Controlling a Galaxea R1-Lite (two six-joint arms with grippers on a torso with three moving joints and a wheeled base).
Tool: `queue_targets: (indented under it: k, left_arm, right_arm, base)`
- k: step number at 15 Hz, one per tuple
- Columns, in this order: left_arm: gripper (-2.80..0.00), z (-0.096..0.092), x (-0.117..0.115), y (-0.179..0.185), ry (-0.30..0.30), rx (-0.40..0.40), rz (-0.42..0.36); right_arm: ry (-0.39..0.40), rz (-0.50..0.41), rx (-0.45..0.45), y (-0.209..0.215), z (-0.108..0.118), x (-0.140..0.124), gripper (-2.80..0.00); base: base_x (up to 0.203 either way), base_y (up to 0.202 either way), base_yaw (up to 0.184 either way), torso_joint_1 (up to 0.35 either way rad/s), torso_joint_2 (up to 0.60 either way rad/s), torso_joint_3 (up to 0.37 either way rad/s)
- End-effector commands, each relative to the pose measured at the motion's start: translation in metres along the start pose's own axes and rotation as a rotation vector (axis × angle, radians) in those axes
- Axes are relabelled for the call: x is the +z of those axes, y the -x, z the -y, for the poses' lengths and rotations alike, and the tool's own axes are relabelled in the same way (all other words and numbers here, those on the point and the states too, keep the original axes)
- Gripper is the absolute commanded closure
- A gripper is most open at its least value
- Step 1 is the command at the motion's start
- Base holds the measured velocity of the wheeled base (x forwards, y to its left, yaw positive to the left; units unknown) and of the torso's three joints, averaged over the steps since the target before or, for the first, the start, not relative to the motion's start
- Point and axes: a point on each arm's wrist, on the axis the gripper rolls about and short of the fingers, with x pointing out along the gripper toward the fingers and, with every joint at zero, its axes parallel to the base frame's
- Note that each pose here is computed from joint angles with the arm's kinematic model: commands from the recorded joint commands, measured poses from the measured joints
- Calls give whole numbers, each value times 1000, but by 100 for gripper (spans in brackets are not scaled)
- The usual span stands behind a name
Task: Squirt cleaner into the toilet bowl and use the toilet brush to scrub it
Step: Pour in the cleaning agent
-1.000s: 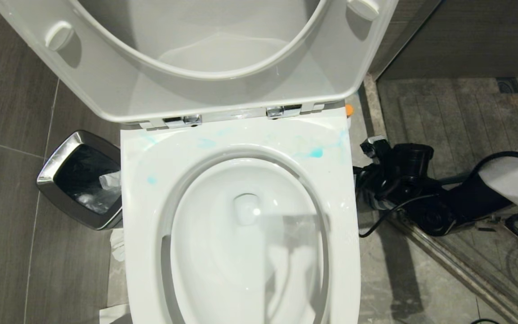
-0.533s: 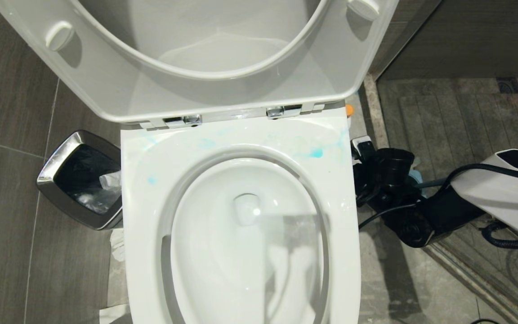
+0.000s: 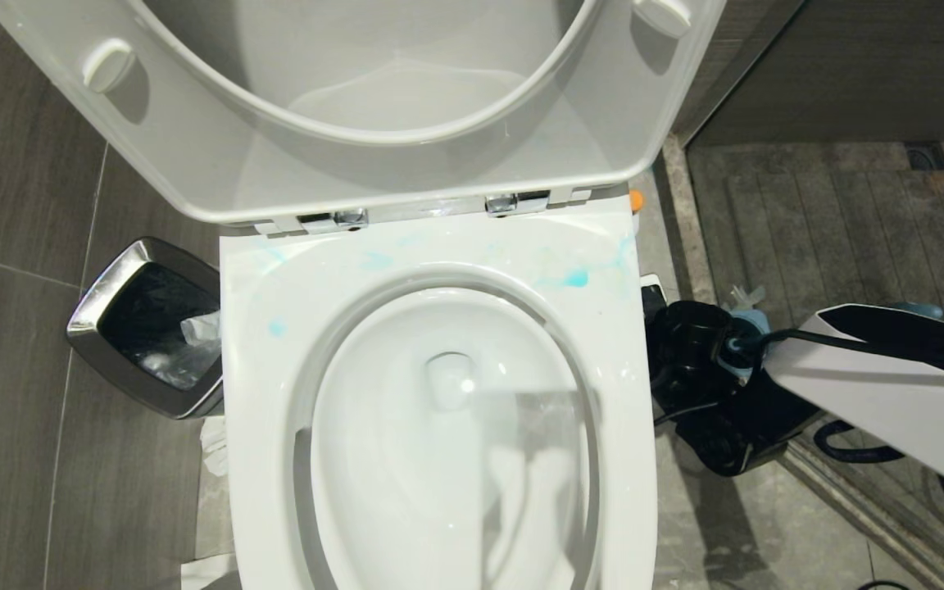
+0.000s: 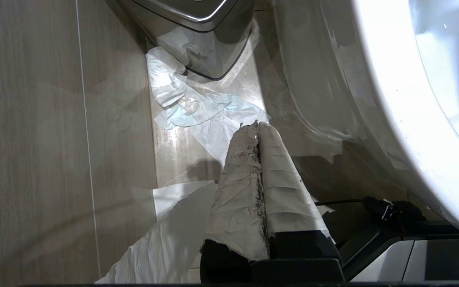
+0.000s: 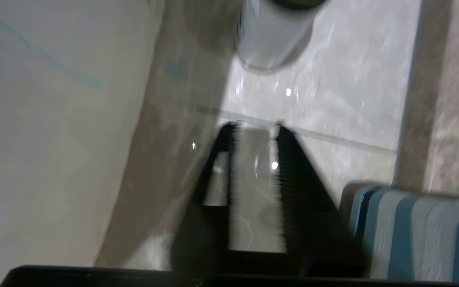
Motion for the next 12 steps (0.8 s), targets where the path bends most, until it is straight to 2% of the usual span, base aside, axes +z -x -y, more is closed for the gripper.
queue_targets:
  k: [1,4,6,12]
  left_arm:
    - [0,0,0,0,0,0,-2]
    - [0,0,0,0,0,0,-2]
    - [0,0,0,0,0,0,-2]
    - [0,0,0,0,0,0,-2]
  right_arm:
    - [3,-14,-3,-2,-1,-10,-280]
    - [2,-8,-2,-7,-2,-13,-280]
    - [-7,45,-12,-14,-3,-12,-280]
    - [77,160,-79,-44,10,-9,-280]
  base:
    - [0,0,0,0,0,0]
    - [0,0,0,0,0,0]
    - [0,0,0,0,0,0]
    - [0,0,0,0,0,0]
